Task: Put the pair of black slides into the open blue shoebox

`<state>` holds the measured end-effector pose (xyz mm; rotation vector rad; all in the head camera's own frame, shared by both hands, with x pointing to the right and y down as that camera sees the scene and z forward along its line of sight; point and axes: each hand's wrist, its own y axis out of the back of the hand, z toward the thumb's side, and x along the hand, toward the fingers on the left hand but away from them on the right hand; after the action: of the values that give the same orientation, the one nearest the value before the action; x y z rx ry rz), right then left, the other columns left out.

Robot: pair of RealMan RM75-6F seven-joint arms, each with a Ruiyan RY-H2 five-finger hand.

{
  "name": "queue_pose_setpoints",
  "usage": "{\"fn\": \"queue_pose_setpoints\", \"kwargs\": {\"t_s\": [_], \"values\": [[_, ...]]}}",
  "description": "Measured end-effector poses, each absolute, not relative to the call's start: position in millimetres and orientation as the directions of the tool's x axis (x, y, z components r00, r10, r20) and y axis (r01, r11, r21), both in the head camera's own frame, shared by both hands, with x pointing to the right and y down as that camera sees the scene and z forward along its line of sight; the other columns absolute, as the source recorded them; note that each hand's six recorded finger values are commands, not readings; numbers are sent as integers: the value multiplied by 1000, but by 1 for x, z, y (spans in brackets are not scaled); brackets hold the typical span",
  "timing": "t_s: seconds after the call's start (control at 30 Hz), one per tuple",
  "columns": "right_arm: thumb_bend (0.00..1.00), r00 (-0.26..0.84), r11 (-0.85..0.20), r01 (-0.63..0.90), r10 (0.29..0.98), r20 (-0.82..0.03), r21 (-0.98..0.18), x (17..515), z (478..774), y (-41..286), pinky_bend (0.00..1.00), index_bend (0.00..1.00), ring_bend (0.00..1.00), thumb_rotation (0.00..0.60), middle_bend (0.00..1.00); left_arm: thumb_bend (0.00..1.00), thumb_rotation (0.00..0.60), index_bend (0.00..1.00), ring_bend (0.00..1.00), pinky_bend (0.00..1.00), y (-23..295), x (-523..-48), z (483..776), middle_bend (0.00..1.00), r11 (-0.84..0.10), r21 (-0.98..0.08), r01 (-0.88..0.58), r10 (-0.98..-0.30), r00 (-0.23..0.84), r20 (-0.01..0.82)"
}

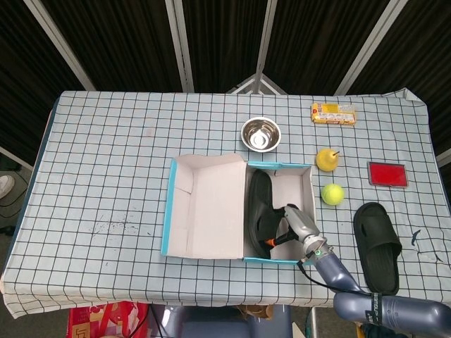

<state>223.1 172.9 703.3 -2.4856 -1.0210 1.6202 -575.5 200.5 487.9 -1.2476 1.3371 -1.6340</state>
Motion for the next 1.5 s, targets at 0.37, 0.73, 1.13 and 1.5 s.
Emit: {"fn": "queue_pose_setpoints", "kwargs": {"t_s": [0.37, 0.73, 1.13, 1.5], "values": [[701, 271, -792, 506, 521, -810, -341, 215, 702, 174, 0, 653, 202, 600, 499, 813, 600, 170, 0, 49, 201, -575, 489, 50, -247, -966, -69, -914, -313, 256], [298, 273, -817, 473, 492, -827, -330, 214, 698, 171, 0, 264, 74, 600, 212, 813, 600, 170, 0, 49, 200, -576, 489, 49, -251, -966, -69, -913, -315, 260], [16, 289, -839, 439, 469, -835, -320, 211, 694, 170, 0, 0, 1, 600, 38, 813, 600, 170, 0, 49, 200, -576, 489, 49, -251, -966, -68, -912, -316, 259], [0, 292, -836, 420, 492, -820, -352, 208, 686, 163, 0, 0, 0, 600, 15, 813, 600, 170, 0, 49, 201, -577, 489, 50, -251, -965, -72, -911, -318, 260]]}}
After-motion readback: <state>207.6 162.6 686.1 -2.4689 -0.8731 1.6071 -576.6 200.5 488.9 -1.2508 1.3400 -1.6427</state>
